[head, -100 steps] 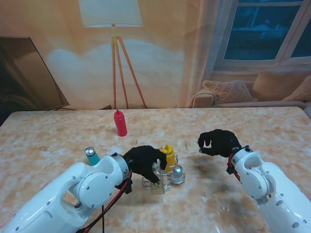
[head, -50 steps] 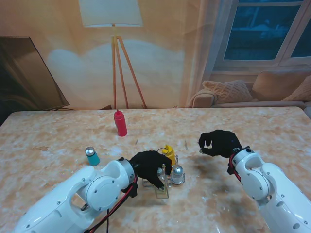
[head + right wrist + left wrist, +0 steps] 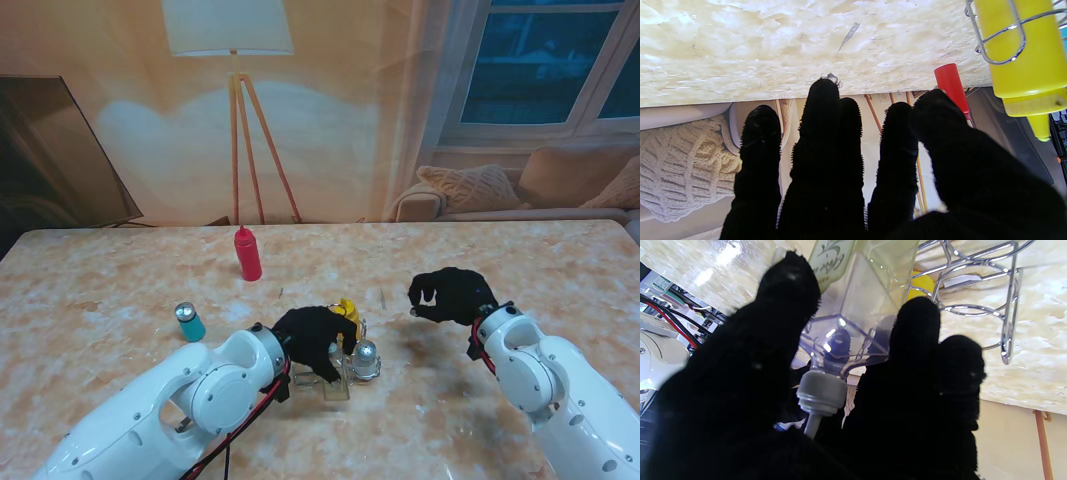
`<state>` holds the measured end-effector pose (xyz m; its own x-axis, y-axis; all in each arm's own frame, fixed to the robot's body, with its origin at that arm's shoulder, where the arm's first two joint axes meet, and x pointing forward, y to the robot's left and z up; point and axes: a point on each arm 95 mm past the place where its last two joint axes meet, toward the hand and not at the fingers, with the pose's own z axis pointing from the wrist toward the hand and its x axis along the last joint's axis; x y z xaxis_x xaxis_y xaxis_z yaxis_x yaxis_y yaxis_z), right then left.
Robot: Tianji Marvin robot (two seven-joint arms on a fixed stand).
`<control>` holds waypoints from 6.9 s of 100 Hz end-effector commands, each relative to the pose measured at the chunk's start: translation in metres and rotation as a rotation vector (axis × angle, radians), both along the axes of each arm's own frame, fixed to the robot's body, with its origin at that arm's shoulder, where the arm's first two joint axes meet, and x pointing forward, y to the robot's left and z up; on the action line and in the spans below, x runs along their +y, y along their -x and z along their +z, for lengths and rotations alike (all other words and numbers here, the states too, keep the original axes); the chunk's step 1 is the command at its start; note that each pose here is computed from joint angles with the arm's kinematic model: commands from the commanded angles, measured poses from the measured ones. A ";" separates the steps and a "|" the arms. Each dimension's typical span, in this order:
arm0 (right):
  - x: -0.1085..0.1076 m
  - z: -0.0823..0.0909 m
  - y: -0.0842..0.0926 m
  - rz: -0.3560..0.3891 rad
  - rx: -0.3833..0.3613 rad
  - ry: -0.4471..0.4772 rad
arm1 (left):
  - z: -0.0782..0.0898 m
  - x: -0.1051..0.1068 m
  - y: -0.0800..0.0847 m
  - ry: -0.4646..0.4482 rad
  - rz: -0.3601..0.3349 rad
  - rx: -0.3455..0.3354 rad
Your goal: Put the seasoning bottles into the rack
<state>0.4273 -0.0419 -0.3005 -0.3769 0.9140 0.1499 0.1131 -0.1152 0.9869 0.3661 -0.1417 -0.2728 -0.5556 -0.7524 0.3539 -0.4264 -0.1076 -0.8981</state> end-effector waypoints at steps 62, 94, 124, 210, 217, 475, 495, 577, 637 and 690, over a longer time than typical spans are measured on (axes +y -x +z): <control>0.005 -0.008 0.002 0.006 0.033 -0.004 | -0.004 -0.008 -0.005 -0.021 -0.028 -0.059; 0.005 -0.008 0.003 0.007 0.036 -0.005 | -0.003 -0.006 -0.004 -0.027 -0.027 -0.072; 0.004 -0.009 0.003 0.006 0.037 -0.005 | -0.002 -0.006 -0.001 -0.023 -0.032 -0.087; 0.005 -0.011 0.004 0.008 0.045 -0.008 | -0.006 -0.007 -0.003 -0.058 -0.083 -0.147; 0.005 -0.011 0.003 0.008 0.045 -0.008 | -0.006 -0.007 -0.003 -0.063 -0.081 -0.155; 0.004 -0.015 0.004 0.004 0.061 -0.008 | -0.018 -0.011 -0.003 -0.099 -0.089 -0.223; 0.003 -0.015 0.004 0.004 0.062 -0.007 | -0.017 -0.009 -0.003 -0.106 -0.091 -0.223; 0.003 -0.015 0.003 0.004 0.063 -0.012 | 0.001 -0.001 -0.001 -0.072 -0.061 -0.240; 0.003 -0.016 0.003 0.003 0.066 -0.014 | 0.019 0.017 0.005 -0.017 -0.023 -0.274; 0.003 -0.016 0.003 0.001 0.071 -0.012 | 0.032 0.073 0.006 -0.086 0.056 -0.388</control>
<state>0.4267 -0.0415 -0.3116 -0.3662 0.9127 0.1810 0.1600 -0.1299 0.9785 0.3616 -0.0793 -0.2401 -0.6069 -0.7919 0.0674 -0.0466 -0.0492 -0.9977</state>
